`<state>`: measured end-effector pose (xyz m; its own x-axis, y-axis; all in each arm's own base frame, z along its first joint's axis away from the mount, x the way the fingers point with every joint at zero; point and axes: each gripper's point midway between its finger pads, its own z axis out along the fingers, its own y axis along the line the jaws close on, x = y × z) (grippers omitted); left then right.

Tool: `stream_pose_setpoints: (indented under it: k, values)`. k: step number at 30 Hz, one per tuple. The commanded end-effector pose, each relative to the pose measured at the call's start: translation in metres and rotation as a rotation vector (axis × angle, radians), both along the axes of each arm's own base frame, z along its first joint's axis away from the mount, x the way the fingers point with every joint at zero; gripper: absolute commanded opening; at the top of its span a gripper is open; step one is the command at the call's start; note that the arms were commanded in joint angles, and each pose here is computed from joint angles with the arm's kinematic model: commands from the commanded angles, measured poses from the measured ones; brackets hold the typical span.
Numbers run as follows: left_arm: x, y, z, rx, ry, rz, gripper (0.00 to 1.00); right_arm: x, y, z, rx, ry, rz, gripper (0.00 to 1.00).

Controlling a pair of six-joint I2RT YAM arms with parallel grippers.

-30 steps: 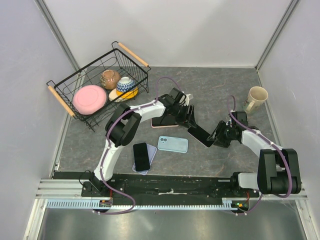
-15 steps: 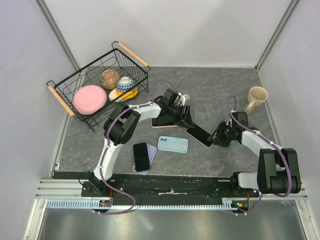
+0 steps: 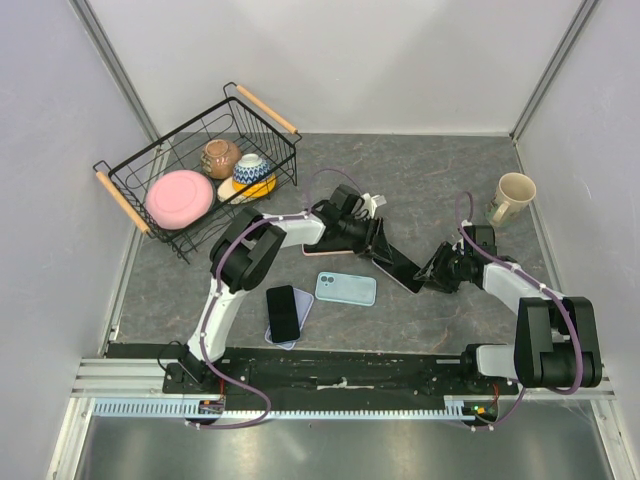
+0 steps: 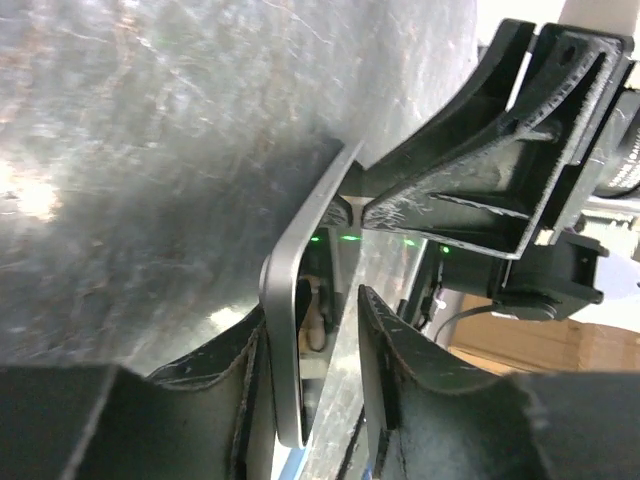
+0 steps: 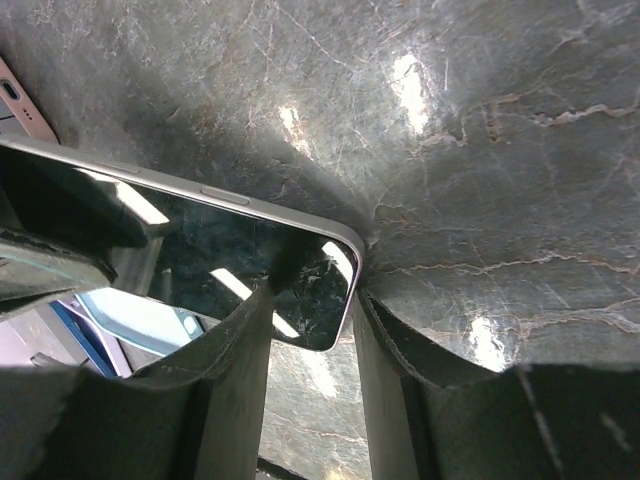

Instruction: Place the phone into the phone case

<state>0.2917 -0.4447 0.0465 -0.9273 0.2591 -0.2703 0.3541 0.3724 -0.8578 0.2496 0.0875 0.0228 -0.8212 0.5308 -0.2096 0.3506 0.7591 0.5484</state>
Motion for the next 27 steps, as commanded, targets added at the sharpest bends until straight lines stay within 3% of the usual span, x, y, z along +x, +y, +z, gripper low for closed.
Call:
stream_pose_setpoints:
  k: [1,3,6,11,15,22,27]
  values:
    - [-0.017,-0.018,0.049,-0.141,-0.016,-0.076,0.34,0.007,0.007,0.007,0.028,-0.056,0.014,0.45]
    - [-0.017,-0.018,0.050,-0.139,-0.017,-0.078,0.26,0.007,0.007,0.008,0.028,-0.057,0.018,0.45]
    - [-0.017,-0.016,0.049,-0.123,-0.020,-0.075,0.02,0.009,0.008,0.011,0.035,-0.066,0.022,0.45]
    - [-0.010,-0.006,0.058,-0.051,-0.089,-0.040,0.02,0.021,0.009,0.033,0.037,-0.134,0.038,0.46]
    - [0.009,0.015,0.079,0.033,-0.228,0.055,0.02,0.034,0.009,0.057,0.029,-0.194,0.064,0.48]
    - [0.031,0.086,0.129,0.111,-0.388,0.251,0.02,0.057,0.015,0.099,0.055,-0.301,0.093,0.59]
    - [0.030,0.143,0.178,0.083,-0.473,0.390,0.02,0.065,0.021,0.118,0.071,-0.360,0.116,0.69]
